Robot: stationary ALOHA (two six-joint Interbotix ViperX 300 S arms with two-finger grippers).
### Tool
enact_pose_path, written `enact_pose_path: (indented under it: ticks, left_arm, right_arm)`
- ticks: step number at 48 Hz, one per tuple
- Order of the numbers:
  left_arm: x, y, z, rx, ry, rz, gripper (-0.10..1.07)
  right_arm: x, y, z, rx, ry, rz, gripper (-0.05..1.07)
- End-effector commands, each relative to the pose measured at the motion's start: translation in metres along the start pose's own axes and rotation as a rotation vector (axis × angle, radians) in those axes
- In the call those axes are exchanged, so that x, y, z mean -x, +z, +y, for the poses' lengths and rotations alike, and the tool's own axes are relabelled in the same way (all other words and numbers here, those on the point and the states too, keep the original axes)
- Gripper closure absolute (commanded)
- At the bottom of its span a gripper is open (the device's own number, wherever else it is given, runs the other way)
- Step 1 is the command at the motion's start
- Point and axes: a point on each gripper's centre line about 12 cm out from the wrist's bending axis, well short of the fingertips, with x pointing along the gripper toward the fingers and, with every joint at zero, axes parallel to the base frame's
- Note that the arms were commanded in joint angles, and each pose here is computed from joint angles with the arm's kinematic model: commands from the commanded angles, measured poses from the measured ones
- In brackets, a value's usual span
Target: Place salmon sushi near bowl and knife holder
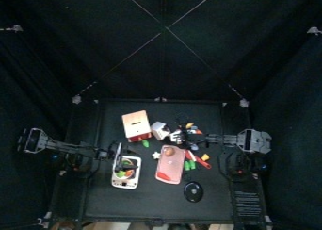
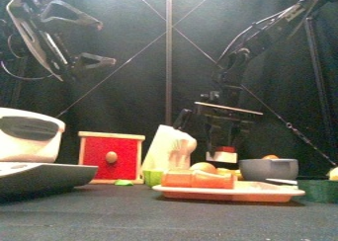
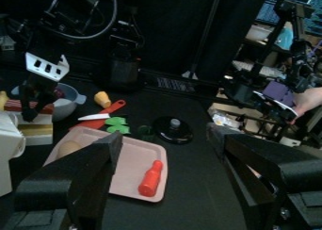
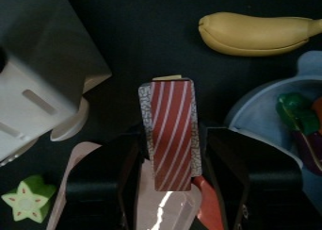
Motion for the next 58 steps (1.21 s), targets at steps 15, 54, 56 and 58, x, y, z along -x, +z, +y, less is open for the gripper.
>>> enact_pose_path:
  ticks: [15, 54, 56, 58]
  left_arm:
    - [-0.002, 0.005, -0.002, -0.005, -0.009, -0.020, -0.05]
    - [0.011, 0.010, -0.004, -0.004, -0.012, -0.048, -0.05]
    - [0.011, 0.010, -0.004, -0.004, -0.012, -0.049, -0.05]
    - [0.011, 0.010, -0.004, -0.004, -0.012, -0.049, -0.05]
  right_arm:
    - [0.001, 0.005, 0.002, 0.000, 0.013, -0.014, 0.34]
    - [-0.004, 0.005, 0.001, 0.003, 0.000, -0.011, 0.21]
    - [-0.005, 0.004, 0.001, 0.004, -0.002, -0.010, 0.21]
    - [-0.005, 0.005, 0.002, 0.006, -0.001, -0.013, 0.20]
